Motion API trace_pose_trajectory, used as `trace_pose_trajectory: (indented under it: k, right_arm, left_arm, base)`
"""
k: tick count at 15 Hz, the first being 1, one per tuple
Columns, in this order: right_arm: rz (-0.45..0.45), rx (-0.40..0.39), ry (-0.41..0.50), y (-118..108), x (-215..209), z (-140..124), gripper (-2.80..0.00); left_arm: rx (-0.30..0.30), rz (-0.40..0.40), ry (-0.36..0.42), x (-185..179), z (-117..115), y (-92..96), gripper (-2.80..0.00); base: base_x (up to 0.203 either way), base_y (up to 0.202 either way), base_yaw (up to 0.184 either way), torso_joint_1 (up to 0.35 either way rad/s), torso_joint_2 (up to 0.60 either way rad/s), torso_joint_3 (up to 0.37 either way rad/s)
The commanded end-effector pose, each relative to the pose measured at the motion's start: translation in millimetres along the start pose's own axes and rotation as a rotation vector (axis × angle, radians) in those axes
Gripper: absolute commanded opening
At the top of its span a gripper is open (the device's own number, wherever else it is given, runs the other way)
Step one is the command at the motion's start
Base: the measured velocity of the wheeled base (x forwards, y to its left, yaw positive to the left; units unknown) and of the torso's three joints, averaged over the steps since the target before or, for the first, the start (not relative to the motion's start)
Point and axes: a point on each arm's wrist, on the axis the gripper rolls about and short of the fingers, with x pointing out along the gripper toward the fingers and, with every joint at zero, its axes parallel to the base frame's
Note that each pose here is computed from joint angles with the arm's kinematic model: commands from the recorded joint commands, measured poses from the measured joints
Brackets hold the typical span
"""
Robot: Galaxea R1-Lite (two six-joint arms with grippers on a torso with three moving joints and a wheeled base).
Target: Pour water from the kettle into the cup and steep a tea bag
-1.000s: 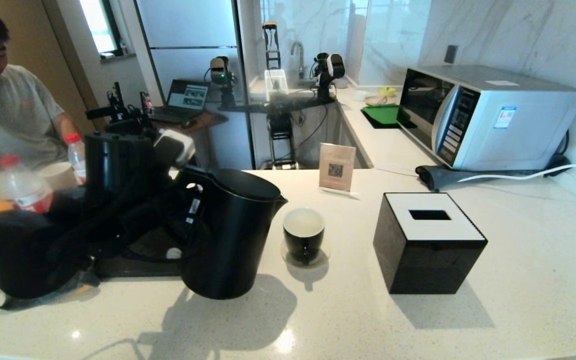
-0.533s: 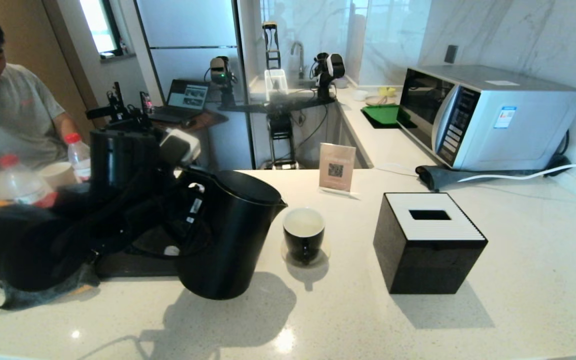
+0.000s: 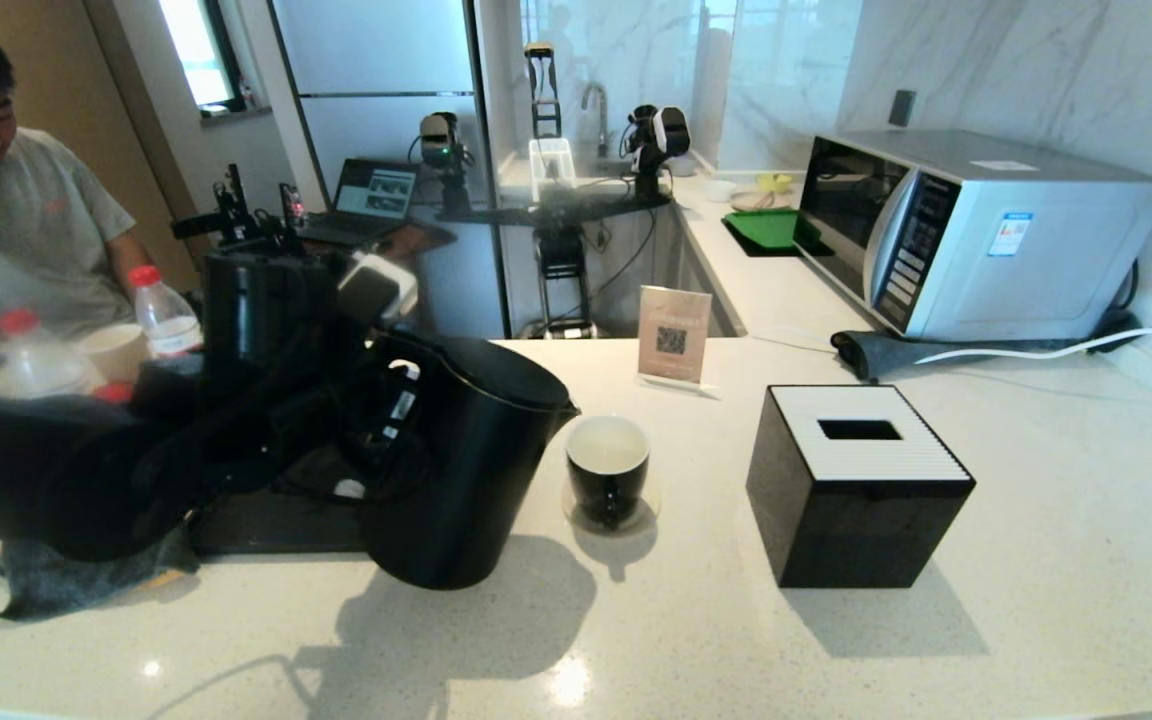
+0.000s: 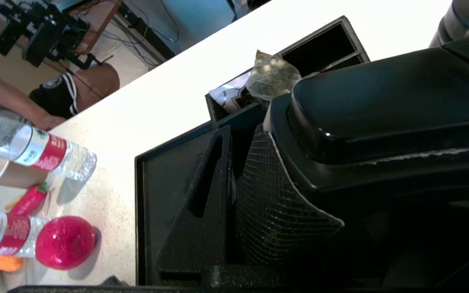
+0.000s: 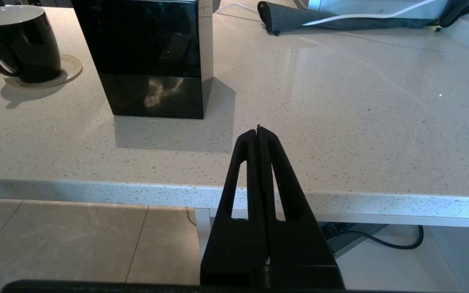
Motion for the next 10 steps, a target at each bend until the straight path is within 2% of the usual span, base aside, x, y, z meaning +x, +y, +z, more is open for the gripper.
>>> trace_pose_trajectory:
  k: [1, 10]
  right_arm:
    - [0.0, -0.001, 0.001, 0.0, 0.1, 0.0, -2.8]
    - [0.0, -0.001, 0.001, 0.0, 0.1, 0.0, -2.8]
  left_arm:
    - [0.011, 0.003, -0.002, 5.4, 2.1, -1.5, -2.8]
    - [0.042, -0.005, -0.002, 9.4, 8.2, -3.8, -2.8]
  base:
    - [0.0, 0.0, 0.0, 0.0, 0.0, 0.0]
    - [0.0, 0.0, 0.0, 0.0, 0.0, 0.0]
